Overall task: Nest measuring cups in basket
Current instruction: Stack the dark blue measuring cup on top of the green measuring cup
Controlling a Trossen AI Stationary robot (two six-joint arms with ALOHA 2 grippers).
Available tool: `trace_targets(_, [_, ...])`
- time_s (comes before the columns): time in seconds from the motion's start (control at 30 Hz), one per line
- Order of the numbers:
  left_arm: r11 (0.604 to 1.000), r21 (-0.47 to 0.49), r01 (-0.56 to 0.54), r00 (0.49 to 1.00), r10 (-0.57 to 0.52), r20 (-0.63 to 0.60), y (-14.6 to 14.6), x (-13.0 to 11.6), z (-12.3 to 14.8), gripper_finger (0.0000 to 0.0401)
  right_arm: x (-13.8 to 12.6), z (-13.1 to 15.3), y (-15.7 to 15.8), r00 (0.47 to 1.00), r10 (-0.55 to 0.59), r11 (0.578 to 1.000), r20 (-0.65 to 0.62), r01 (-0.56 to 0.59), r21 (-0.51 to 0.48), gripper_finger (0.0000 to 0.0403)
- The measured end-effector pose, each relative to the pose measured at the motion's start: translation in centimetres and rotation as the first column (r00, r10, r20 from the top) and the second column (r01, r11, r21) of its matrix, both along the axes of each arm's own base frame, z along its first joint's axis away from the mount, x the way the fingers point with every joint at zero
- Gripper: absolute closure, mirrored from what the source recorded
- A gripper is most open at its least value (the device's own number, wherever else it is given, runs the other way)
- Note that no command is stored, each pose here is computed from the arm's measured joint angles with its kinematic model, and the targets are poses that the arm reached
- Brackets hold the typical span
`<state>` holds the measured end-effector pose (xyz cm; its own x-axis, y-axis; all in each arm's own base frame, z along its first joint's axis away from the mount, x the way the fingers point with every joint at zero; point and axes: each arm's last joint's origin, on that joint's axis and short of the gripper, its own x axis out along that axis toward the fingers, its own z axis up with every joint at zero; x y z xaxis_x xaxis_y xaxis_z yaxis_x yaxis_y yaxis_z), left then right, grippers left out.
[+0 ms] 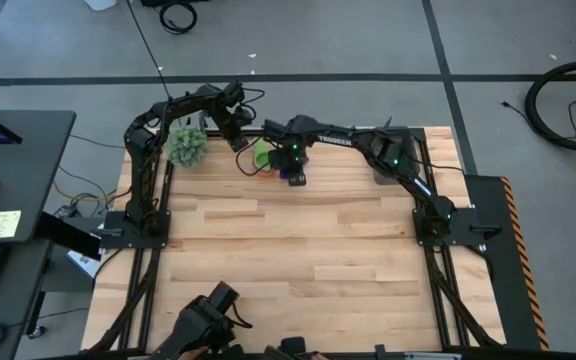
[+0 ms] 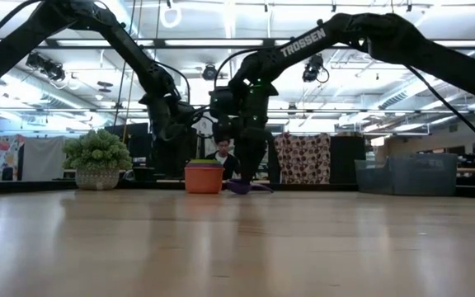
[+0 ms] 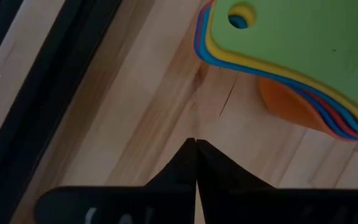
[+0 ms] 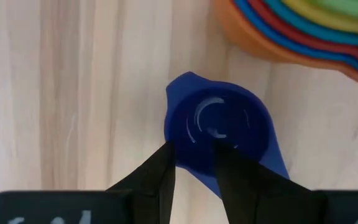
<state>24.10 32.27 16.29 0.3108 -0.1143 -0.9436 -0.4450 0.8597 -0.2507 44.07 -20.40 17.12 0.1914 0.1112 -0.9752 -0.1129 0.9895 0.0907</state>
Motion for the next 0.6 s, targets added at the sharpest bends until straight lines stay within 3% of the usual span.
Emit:
trace_targets(0.47, [1.000,0.002,0.002,1.000,-0.002,0.001,0.0,0.0,0.0,0.0394,0.2,0.4,1.2,1.000,0.026,0.996,0.009,-0.027,0.089,0.0288])
trace_targets(0.6, [1.000,0.002,0.003,1.000,-0.003,0.001,0.0,0.0,0.0,0.0394,0.4,0.4,1.1,0.999,0.030,0.998,0.020,-0.031,0.060,0.0288])
